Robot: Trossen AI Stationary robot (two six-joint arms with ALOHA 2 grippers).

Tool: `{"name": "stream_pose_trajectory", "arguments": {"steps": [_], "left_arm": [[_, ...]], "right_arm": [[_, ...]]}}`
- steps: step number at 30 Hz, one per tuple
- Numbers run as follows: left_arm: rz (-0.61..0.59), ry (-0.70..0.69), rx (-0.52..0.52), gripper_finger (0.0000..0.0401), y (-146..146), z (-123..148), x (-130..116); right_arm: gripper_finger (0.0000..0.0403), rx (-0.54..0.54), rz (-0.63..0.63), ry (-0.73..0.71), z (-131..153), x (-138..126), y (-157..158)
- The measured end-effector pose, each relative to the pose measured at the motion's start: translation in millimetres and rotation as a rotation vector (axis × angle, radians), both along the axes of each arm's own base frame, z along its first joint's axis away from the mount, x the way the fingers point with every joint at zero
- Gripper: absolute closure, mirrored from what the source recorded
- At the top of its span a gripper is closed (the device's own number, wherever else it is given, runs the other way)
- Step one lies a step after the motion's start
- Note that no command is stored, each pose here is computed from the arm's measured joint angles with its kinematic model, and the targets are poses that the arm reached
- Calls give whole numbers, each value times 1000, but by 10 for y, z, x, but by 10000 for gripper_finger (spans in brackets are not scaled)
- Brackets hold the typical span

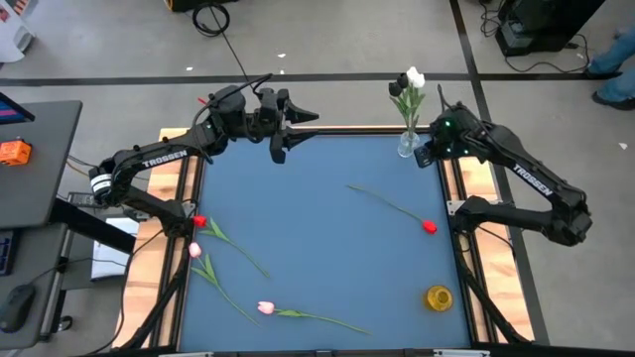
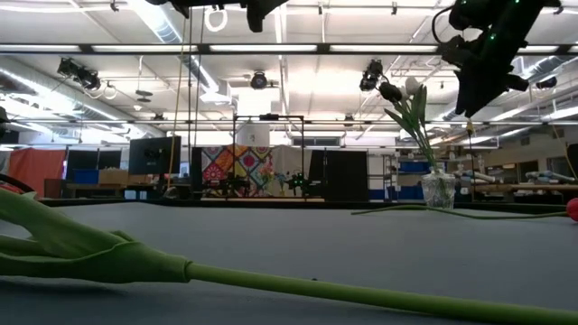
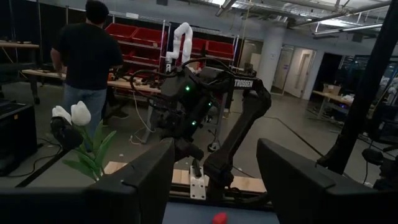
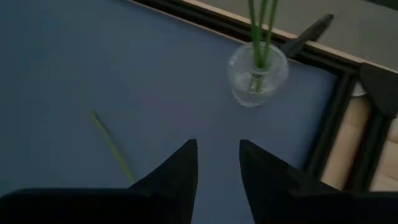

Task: Sort flowers into vase by color
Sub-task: Put the left red tulip into the yellow vase

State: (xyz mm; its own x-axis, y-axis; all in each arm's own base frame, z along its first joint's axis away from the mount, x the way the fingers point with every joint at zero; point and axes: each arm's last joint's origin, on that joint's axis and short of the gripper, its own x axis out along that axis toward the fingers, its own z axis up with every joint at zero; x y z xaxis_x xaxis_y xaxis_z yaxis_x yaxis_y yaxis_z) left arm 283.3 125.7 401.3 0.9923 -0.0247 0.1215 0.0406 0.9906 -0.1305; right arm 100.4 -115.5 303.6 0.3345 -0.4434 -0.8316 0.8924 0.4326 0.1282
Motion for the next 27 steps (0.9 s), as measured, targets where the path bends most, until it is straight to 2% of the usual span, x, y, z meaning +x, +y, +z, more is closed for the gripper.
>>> {"name": "stream_pose_trajectory", "arguments": {"steps": [9,14,20,24,27], "left_arm": [[0,0,0,166,-1,0,0],[0,0,0,166,0,0,0],[0,0,0,166,0,0,0],[0,0,0,166,-1,0,0],[0,0,0,166,0,0,0]], "right_arm": [[276,14,11,-63,2,4,31],[276,171,38,-132,-256,108,108],[277,317,15,-101,-553,202,298],[277,380,17,-82,-667,269,444],[277,378,45,-46,-752,313,542]]}}
